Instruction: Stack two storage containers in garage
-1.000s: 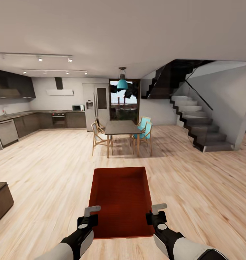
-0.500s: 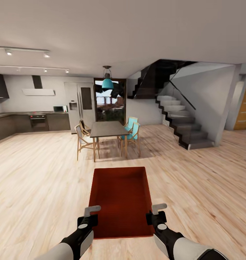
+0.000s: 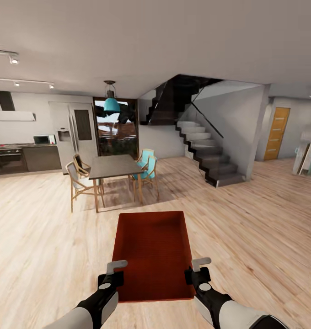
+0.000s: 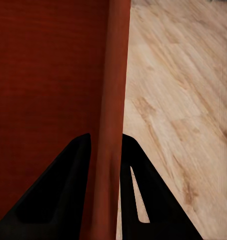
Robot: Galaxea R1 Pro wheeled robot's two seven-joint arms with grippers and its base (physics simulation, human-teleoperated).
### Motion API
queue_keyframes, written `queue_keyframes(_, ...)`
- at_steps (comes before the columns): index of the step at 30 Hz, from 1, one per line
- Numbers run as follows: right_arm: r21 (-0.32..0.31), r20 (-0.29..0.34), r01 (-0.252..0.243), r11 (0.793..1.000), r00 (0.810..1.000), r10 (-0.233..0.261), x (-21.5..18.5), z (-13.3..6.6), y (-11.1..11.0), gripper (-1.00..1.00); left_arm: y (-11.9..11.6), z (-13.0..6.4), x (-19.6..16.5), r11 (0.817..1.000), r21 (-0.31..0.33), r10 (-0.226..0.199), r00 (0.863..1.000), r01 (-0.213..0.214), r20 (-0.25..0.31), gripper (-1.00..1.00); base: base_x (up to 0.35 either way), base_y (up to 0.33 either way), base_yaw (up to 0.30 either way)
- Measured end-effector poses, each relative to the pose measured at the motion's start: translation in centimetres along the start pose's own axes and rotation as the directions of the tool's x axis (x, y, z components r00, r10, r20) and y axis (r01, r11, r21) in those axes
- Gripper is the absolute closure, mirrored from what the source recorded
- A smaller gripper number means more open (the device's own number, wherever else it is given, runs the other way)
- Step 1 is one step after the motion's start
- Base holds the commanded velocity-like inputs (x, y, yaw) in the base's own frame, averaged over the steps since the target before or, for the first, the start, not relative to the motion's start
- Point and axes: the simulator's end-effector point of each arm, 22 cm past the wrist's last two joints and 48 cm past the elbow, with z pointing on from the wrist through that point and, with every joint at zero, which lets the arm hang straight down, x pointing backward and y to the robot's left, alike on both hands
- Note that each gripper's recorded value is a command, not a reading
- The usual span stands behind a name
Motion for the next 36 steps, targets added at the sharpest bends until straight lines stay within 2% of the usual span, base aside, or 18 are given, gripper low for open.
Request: queue_keyframes(36, 0.0, 0.0, 0.0, 1.0, 1.0, 0.0, -0.01, 0.0, 0.01, 1.0, 0.01, 0.0, 0.01, 1.0, 0.0, 0.0, 1.0, 0.0, 0.0, 1.0, 0.321, 0.0, -0.274)
